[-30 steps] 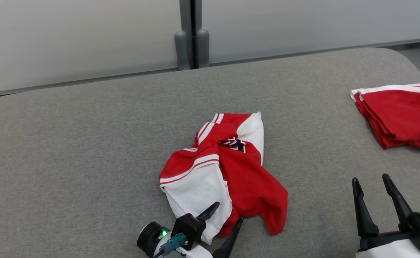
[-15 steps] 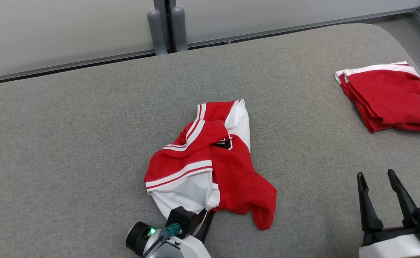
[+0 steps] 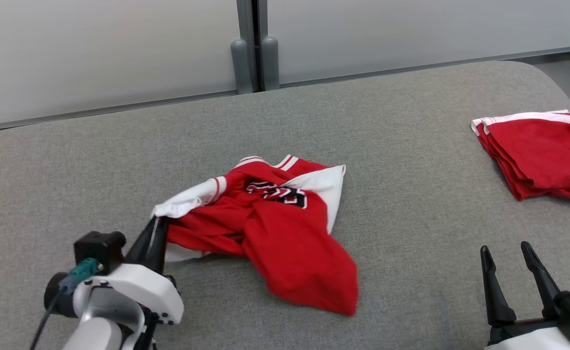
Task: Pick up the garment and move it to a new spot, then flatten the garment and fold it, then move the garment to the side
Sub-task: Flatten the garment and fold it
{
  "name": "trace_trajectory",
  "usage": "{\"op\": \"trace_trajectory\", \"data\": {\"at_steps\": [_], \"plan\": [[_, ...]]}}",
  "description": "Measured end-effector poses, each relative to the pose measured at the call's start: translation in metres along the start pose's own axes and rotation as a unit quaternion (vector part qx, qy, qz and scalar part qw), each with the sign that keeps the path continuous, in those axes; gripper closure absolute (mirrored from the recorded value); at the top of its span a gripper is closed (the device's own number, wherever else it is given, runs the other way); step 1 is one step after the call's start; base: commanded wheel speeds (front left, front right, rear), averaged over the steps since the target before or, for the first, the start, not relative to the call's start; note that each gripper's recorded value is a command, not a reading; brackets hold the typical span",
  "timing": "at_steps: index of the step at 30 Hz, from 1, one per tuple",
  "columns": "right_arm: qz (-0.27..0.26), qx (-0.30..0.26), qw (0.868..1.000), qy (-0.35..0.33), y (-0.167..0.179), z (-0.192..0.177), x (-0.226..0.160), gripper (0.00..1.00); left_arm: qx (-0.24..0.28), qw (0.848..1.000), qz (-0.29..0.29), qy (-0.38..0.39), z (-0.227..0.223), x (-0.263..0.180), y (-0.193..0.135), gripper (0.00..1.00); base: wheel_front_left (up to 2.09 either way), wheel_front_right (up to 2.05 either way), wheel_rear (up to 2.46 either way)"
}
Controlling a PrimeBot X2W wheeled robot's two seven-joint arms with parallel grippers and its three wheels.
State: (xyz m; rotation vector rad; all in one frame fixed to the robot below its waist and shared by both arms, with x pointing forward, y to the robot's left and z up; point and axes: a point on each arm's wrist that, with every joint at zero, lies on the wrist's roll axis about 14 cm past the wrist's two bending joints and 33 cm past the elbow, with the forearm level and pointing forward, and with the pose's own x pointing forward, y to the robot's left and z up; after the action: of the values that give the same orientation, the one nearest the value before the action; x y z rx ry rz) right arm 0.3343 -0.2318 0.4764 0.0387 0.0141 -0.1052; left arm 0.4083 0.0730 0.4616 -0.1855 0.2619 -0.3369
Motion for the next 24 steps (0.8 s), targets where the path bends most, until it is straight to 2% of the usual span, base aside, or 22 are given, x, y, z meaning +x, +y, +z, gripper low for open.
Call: {"op": "trace_trajectory", "data": {"at_steps": [6,11,12,13,14,20,24], "plan": [[0.005,0.002,1.0,0.002,0.004,-0.001,0.0,0.0,0.008,0.998,0.051,-0.041,0.039,0.012,0.044,1.0,0.0,0.0,0.0],[0.004,0.002,1.0,0.003,0.003,-0.002,0.001,0.0,0.019,0.998,0.067,-0.009,0.022,0.03,0.065,1.0,0.0,0.0,0.0],[-0.002,0.002,1.0,0.004,0.0,-0.002,-0.001,0.0,0.021,0.997,0.068,0.006,0.01,0.034,0.068,0.92,0.0,0.0,0.0],[-0.005,0.002,1.0,0.004,-0.002,-0.003,-0.002,0.0,0.018,0.997,0.071,0.004,0.008,0.036,0.069,0.59,0.0,0.0,0.0],[-0.008,0.002,1.0,0.005,-0.004,-0.003,-0.003,0.0,0.013,0.997,0.073,0.001,0.007,0.037,0.068,0.0,0.0,0.0,0.0],[-0.011,0.002,1.0,0.011,-0.007,-0.007,-0.008,0.0,0.003,0.993,0.109,-0.035,0.01,0.024,0.082,0.0,0.0,0.0,0.0],[-0.01,0.002,1.0,0.006,-0.006,-0.004,-0.007,0.0,-0.026,0.988,0.137,-0.059,0.01,-0.002,0.084,0.0,0.0,0.0,0.0]]}}
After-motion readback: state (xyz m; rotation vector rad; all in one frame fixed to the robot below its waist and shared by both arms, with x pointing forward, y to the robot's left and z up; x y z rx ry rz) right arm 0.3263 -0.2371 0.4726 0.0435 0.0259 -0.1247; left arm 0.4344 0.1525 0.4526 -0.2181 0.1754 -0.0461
